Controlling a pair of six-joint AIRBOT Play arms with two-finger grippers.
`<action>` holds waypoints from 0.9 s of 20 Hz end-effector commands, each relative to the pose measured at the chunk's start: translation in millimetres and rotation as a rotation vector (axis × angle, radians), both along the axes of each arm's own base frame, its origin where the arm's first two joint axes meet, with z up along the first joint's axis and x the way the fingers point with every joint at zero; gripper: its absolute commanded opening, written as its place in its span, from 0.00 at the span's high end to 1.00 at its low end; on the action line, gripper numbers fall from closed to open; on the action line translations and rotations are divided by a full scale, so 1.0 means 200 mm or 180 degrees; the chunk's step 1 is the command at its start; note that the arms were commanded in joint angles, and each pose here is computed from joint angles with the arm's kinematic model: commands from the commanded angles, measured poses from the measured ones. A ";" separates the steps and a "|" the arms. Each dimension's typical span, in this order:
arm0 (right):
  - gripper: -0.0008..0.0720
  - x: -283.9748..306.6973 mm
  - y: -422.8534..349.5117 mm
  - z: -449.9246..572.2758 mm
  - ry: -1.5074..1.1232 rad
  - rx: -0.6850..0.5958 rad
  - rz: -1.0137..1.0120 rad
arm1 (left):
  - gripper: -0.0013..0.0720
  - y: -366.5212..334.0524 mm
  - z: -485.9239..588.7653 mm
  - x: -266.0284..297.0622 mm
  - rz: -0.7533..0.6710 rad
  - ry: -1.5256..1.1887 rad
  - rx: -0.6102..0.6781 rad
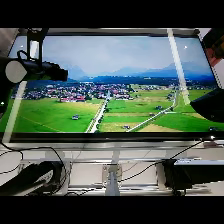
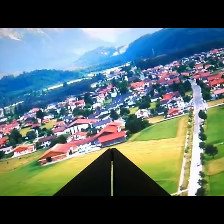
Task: Fold the clothes and pants, and hang the long-sleeved shirts on hangers.
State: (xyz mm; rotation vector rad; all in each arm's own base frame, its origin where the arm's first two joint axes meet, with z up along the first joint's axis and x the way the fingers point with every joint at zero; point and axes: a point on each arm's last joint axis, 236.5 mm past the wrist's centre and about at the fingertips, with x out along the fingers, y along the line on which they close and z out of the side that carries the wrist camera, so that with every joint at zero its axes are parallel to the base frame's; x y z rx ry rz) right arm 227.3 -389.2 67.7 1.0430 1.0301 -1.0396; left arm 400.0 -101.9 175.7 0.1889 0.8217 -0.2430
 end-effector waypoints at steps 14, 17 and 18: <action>0.05 -0.20 0.16 -0.03 0.0578 0.0391 0.0314 | 0.93 0.00 0.00 0.00 -0.0003 0.0003 -0.0006; 0.05 -0.06 0.15 0.05 0.0175 0.0252 0.0384 | 0.93 0.00 0.00 0.00 -0.0003 0.0003 -0.0006; 0.05 0.00 0.14 0.10 0.0033 0.0174 0.0425 | 0.93 0.00 0.00 0.00 -0.0003 0.0003 -0.0006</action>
